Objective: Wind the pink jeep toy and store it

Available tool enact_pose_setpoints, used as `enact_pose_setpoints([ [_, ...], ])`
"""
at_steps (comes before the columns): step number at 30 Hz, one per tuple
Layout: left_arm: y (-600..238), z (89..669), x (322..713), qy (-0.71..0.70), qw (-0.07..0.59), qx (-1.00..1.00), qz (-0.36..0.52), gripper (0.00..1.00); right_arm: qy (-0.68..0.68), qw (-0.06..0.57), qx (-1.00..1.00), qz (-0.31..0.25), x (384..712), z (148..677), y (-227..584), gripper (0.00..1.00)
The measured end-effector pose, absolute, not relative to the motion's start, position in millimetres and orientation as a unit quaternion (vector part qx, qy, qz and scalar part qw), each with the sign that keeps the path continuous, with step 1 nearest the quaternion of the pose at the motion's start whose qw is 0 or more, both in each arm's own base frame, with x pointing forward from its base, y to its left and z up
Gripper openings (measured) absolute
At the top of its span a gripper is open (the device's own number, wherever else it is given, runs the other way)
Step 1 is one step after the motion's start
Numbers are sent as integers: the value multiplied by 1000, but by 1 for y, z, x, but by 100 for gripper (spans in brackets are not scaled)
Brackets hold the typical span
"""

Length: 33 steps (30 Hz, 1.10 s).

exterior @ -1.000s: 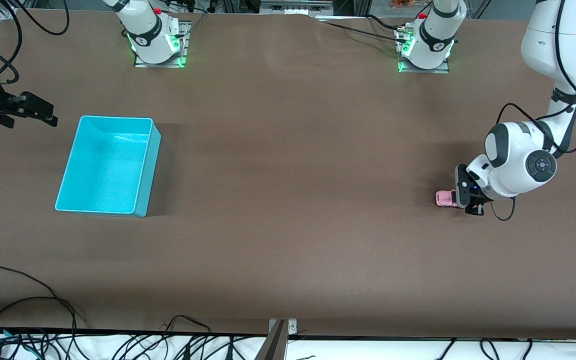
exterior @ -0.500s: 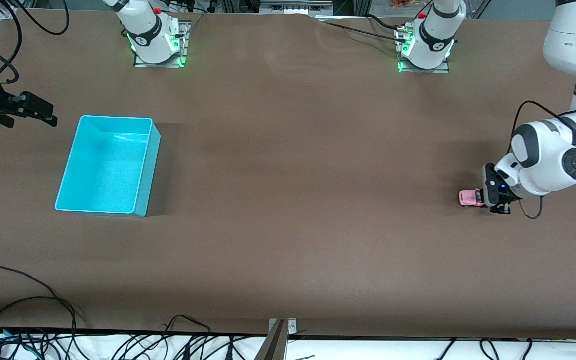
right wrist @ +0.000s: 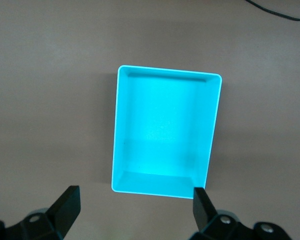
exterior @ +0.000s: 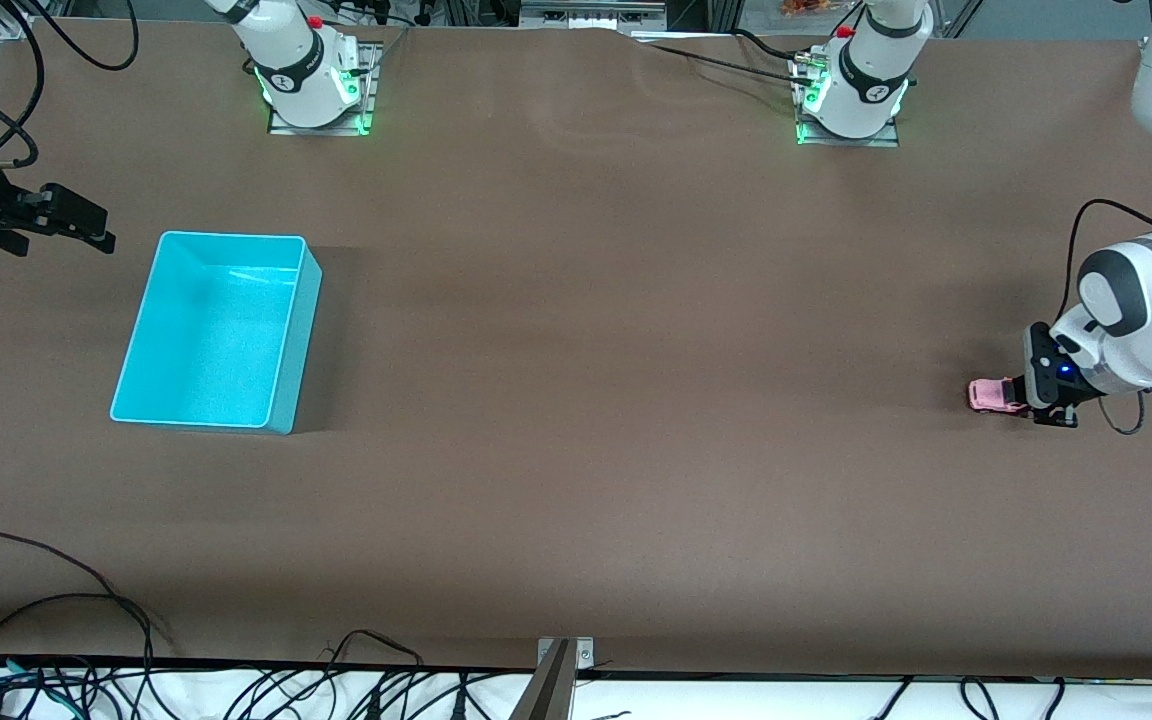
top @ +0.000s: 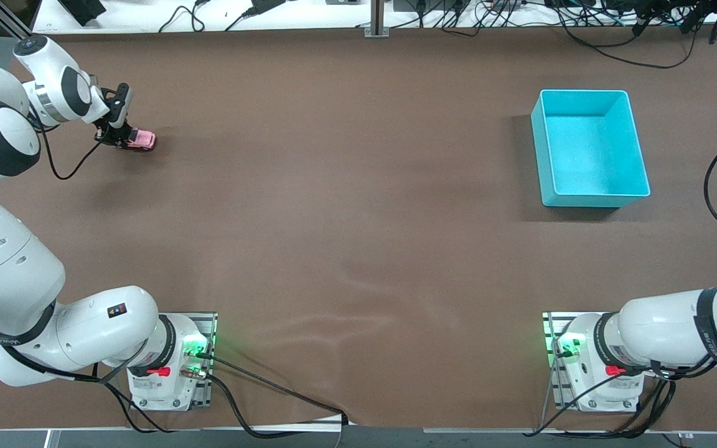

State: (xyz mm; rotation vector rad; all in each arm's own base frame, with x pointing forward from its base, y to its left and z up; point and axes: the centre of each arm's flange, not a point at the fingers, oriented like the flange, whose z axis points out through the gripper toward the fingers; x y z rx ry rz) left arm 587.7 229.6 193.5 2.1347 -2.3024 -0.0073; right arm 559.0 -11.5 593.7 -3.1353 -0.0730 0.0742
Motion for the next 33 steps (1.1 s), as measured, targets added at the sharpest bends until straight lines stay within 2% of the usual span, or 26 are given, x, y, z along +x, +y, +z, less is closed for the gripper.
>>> enact_pose_setpoints([
  [23, 261, 194, 584, -723, -5, 691, 0, 51, -23, 2, -999, 24, 559, 594, -12, 100],
  [27, 265, 198, 587, -722, -8, 692, 1, 61, -23, 2, -999, 24, 559, 594, -12, 100],
  [32, 266, 218, 602, -727, -2, 687, 1, 82, -23, 2, -999, 24, 559, 594, -12, 100],
  [33, 265, 224, 606, -728, 1, 685, 0, 91, -23, 2, -999, 24, 559, 594, -12, 100],
])
